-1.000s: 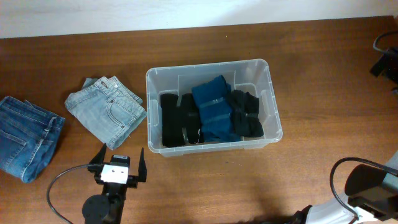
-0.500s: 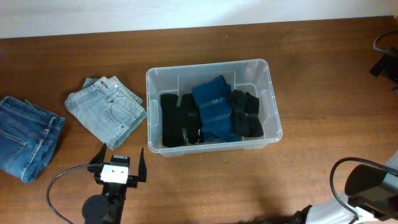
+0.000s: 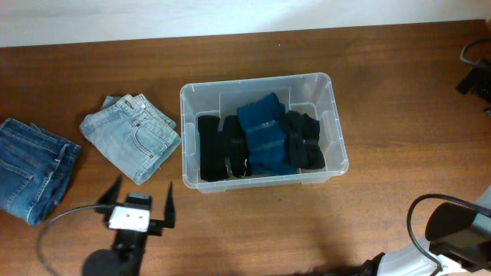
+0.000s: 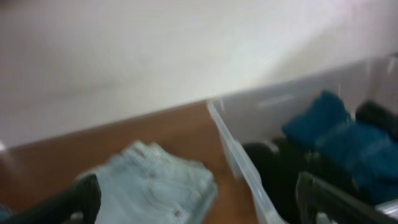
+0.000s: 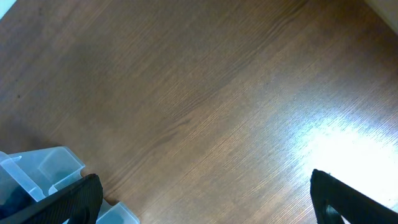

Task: Pack container
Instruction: 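Move the left gripper to the light-blue folded jeans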

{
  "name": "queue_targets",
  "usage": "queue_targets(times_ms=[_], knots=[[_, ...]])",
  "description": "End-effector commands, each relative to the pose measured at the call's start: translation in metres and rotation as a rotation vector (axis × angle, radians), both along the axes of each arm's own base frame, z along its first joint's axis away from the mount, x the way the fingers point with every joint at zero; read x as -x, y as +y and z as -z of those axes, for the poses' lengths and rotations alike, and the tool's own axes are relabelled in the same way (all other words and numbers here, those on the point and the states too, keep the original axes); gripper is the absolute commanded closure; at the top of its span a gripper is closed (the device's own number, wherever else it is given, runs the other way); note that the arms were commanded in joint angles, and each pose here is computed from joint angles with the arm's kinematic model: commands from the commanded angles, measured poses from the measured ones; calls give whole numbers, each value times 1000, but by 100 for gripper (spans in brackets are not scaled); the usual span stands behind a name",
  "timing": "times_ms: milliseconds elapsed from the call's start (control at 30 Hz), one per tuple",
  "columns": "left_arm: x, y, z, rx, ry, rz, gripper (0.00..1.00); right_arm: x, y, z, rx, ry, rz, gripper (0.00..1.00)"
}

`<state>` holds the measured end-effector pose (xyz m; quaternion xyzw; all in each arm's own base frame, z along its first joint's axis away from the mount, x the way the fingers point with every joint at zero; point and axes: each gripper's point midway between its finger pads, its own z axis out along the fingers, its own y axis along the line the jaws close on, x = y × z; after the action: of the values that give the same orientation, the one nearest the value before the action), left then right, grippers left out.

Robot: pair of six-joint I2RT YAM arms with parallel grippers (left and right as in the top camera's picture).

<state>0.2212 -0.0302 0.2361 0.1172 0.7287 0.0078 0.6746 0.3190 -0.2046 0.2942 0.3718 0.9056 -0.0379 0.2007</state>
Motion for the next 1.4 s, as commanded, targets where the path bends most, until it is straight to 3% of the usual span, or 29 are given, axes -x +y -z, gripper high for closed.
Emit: queue_targets(times_ms=[0,267,500,633,833,1033,1200,1367], knots=[[11,9,-70,-68,-63,-41,1,2,-2,1,3,8,9,1],[23,-9,-184,-75,-86,73,1,2,-2,1,3,7,9,1],[34,-16,-216,-70,-168,115,1,2,-2,1,3,8,9,1],[24,-10,-200,-13,-83,75,1,2,-2,1,3,8,9,1],[-15,44,-139,278,201,-321,1,2,-2,1,3,8,9,1],[-67,28,-82,255,447,-302,1,2,-2,1,3,8,9,1],[-94,35,-58,222,508,-363,1,2,-2,1,3,8,9,1],[-115,65,-19,468,593,-594,7,2,-2,1,3,8,9,1]])
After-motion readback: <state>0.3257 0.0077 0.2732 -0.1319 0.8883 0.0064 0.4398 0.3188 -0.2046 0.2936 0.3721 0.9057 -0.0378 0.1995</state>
